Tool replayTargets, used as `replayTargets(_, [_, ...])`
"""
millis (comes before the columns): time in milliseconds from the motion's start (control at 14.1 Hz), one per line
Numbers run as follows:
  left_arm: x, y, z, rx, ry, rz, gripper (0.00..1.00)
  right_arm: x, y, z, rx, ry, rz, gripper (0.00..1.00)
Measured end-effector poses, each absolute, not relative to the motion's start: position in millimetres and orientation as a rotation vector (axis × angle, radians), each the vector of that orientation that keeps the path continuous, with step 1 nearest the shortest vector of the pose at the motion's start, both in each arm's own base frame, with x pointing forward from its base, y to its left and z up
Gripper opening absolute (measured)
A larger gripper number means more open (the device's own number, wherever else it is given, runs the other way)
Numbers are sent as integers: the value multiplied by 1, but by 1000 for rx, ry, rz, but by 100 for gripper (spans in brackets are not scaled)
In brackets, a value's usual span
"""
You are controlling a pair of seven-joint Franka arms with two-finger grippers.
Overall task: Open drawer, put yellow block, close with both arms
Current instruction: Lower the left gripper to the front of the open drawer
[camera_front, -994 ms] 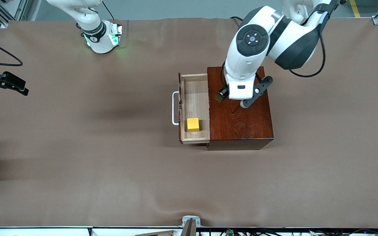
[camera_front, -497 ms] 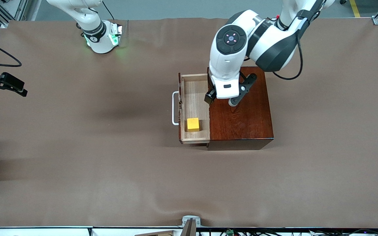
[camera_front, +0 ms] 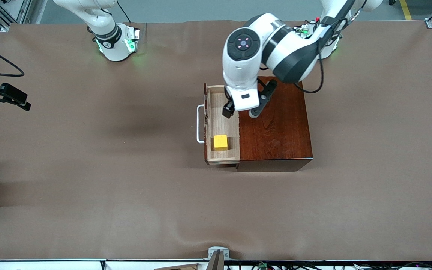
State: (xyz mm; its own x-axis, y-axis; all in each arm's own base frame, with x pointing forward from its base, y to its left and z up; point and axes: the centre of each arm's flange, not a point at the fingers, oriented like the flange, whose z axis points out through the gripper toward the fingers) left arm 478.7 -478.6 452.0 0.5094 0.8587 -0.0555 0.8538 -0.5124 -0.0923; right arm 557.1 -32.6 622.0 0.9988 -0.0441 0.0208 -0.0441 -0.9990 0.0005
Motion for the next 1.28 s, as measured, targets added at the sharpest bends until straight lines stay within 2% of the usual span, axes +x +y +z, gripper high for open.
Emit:
replayTargets(568, [469, -541, 415, -2520, -1904, 168, 100, 557, -40, 622, 3139, -90, 34, 100])
replayTargets(994, [462, -582, 369, -2414, -2180, 44, 100, 556, -42, 622, 3139, -97, 33, 100])
replayTargets(1279, [463, -591, 365, -2352, -2325, 31, 100, 557, -42, 622, 3139, -96, 33, 100])
